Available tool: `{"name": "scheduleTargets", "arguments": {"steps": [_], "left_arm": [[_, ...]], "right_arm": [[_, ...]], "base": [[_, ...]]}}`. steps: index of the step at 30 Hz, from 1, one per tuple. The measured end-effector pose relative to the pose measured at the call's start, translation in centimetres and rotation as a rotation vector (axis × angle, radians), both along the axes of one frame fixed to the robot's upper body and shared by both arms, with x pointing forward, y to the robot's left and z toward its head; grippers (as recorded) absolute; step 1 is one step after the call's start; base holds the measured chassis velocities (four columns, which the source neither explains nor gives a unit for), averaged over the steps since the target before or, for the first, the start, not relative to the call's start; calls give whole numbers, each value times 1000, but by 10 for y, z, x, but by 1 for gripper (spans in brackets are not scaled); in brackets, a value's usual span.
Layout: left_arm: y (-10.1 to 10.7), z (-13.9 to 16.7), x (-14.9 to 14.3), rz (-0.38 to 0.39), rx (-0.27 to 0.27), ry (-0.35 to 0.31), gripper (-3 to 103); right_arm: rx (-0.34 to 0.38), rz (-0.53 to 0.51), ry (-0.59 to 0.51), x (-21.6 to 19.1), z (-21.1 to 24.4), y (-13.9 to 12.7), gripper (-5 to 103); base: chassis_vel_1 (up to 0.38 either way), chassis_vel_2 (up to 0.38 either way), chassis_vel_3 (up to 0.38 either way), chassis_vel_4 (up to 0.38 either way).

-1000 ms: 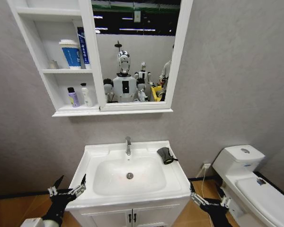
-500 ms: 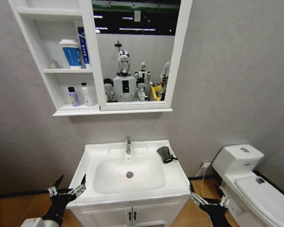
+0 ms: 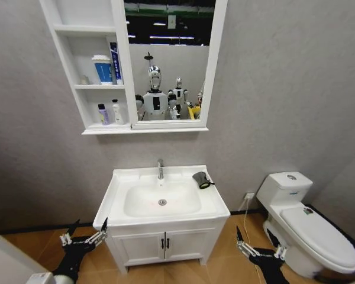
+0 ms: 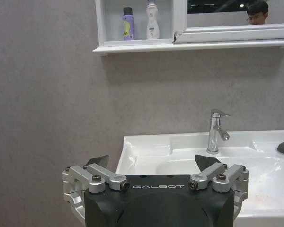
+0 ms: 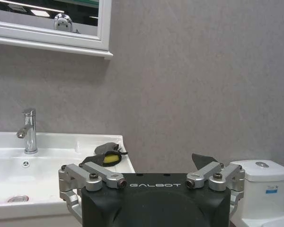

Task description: Move facial cleanser and shampoo from washbasin to cabinet, then wipe washbasin with towel.

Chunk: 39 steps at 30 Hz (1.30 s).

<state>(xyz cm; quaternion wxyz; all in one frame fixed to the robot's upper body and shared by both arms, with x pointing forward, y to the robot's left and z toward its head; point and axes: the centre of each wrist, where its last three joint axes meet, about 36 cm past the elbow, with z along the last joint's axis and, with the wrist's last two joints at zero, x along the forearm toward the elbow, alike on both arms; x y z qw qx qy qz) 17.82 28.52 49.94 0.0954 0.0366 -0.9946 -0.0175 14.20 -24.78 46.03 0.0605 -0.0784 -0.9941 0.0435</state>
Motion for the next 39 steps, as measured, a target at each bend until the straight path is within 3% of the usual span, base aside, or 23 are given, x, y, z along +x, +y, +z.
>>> {"name": "scheduleTargets", "arguments": {"steps": [32,39], "left_arm": [[0,0,0,0,0,0,100],[0,0,0,0,0,0,100]], "right_arm": [[0,0,1,0,0,0,100],[0,0,1,0,0,0,100]], "base": [[351,-358,-346,346],[185,-170,-204,215]]}}
